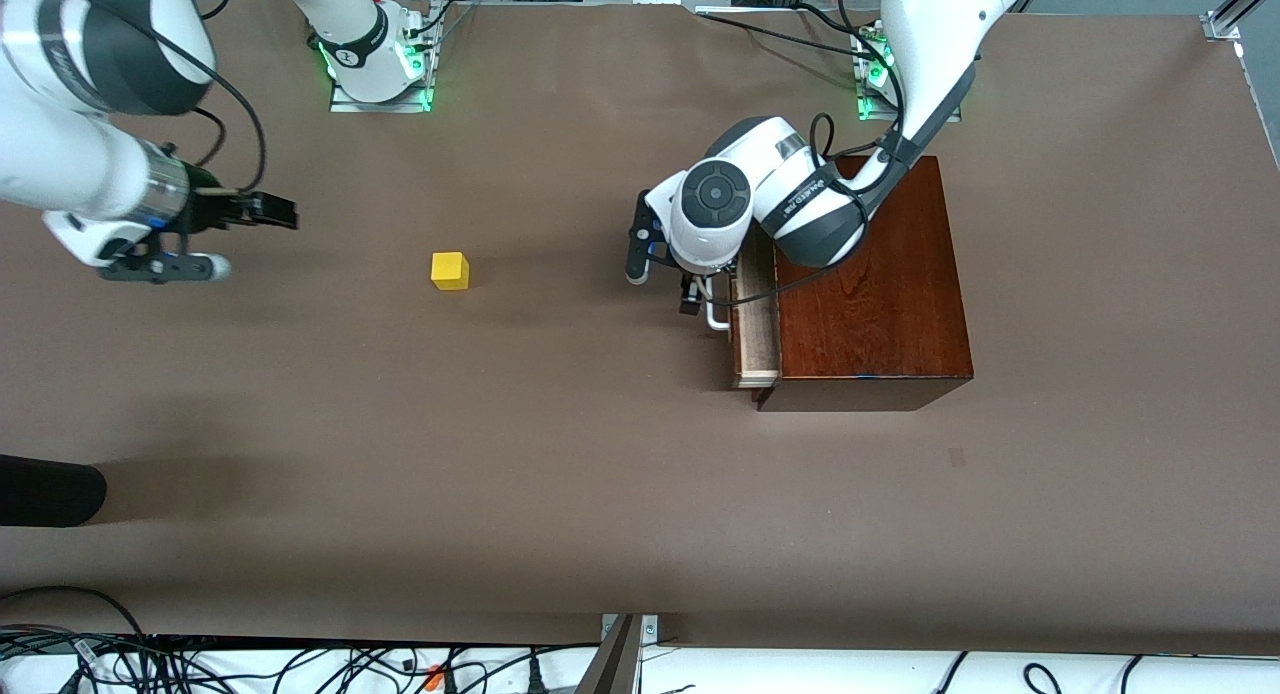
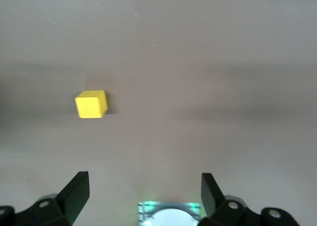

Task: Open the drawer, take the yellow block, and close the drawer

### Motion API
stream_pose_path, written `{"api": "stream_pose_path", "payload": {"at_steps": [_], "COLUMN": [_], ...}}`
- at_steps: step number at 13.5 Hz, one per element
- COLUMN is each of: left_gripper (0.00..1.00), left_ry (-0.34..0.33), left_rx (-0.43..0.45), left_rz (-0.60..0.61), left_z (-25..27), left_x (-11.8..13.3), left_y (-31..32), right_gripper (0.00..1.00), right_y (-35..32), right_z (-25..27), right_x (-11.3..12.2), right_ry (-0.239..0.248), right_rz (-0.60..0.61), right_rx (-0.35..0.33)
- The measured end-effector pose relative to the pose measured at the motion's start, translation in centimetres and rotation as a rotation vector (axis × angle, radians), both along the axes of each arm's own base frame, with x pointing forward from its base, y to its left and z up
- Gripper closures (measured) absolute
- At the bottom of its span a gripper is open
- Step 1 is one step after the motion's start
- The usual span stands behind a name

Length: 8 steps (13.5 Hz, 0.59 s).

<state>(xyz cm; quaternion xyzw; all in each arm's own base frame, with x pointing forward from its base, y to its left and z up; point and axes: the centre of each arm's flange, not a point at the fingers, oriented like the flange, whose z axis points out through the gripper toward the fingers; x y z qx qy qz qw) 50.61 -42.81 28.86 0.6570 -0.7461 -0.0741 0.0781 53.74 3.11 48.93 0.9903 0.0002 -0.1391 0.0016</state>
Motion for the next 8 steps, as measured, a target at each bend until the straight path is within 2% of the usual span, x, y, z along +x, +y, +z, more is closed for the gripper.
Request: {"api": "stream_pose_path", "payload": {"at_steps": [3,8], "left_gripper": [0.00,0.00], "left_ry": [0.016,0.031], "left_rx": [0.022,0.038], "left_rz": [0.031,0.056], "left_z": [0.1,0.1], "left_x": [1.3,2.3], "left_y": [2.1,3.7], "right_gripper": [0.00,0.00], "right_y": [-1.0,-1.9], "right_z": [3.8,7.0], "right_x": [0.3,0.8], "right_ry": [-0.015,-0.062], "right_rz": [0.002,-0.015], "right_rx": [-0.048,-0.059]}}
